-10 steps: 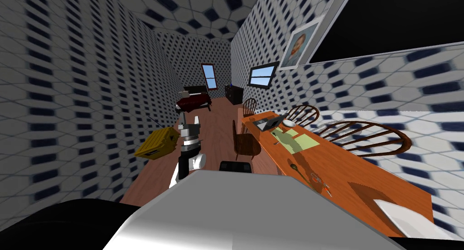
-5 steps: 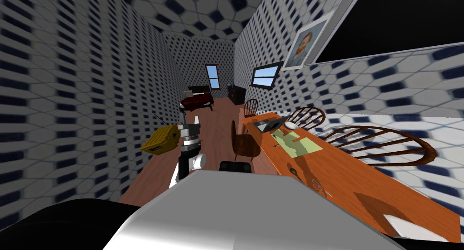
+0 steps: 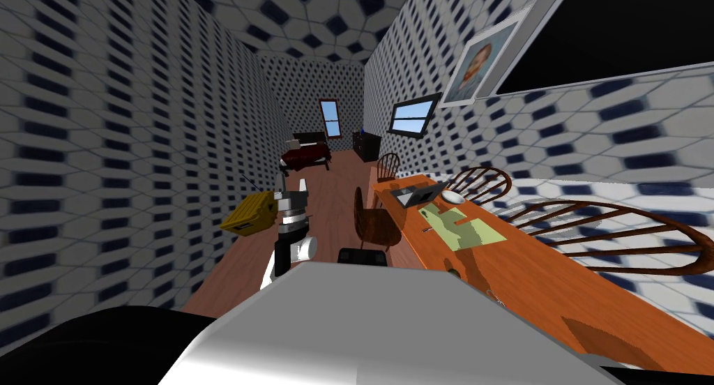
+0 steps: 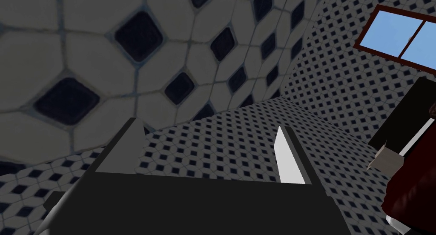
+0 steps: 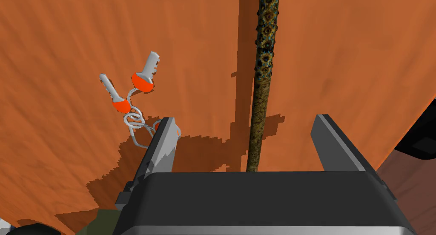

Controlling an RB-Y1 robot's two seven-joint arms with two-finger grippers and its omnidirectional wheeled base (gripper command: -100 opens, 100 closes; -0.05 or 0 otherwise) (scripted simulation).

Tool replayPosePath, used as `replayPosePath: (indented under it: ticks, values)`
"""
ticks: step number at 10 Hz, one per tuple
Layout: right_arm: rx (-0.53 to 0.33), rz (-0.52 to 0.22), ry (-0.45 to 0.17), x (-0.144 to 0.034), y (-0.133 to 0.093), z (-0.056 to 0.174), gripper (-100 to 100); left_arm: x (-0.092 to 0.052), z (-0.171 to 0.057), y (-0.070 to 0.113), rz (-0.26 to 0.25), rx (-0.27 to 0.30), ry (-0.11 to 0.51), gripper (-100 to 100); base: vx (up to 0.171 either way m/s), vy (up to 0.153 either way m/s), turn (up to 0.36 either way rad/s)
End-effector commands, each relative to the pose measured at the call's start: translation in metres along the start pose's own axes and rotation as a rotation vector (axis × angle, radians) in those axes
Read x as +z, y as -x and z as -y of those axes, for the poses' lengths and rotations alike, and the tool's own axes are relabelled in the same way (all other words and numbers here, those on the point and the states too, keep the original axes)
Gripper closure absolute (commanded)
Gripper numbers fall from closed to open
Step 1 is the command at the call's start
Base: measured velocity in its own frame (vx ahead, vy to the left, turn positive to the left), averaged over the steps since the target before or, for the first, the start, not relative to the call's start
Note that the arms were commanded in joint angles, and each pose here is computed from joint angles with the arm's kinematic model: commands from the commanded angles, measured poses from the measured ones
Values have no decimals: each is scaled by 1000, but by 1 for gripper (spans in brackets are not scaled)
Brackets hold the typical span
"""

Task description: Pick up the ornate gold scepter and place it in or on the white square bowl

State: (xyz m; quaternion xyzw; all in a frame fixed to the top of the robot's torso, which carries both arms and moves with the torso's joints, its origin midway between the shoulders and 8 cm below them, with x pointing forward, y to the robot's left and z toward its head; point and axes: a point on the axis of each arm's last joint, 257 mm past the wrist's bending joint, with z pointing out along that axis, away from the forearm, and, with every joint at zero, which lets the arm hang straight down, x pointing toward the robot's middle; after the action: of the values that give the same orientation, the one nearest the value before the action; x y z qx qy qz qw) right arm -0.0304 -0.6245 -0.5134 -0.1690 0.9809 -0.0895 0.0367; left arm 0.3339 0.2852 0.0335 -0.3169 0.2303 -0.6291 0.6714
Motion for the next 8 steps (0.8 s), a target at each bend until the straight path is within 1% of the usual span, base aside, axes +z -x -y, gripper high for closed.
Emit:
replayPosePath:
  ticks: [1,3,4,5,8]
  values:
    - [5,-1,-2,7,-2,-7,-100,0,0,0,0,0,0,0,6,-45,66]
    - [15,-3,-3,16,-4,-20,-100,0,0,0,0,0,0,0,0,-54,55]
    - [13,-2,-1,14,-3,-17,-100,0,0,0,0,0,0,0,-1,-24,10]
    - [13,-2,-3,14,-3,-17,100,0,0,0,0,0,0,0,0,0,0]
    - [13,-3,-3,14,-3,-17,100,0,0,0,0,0,0,0,0,0,0]
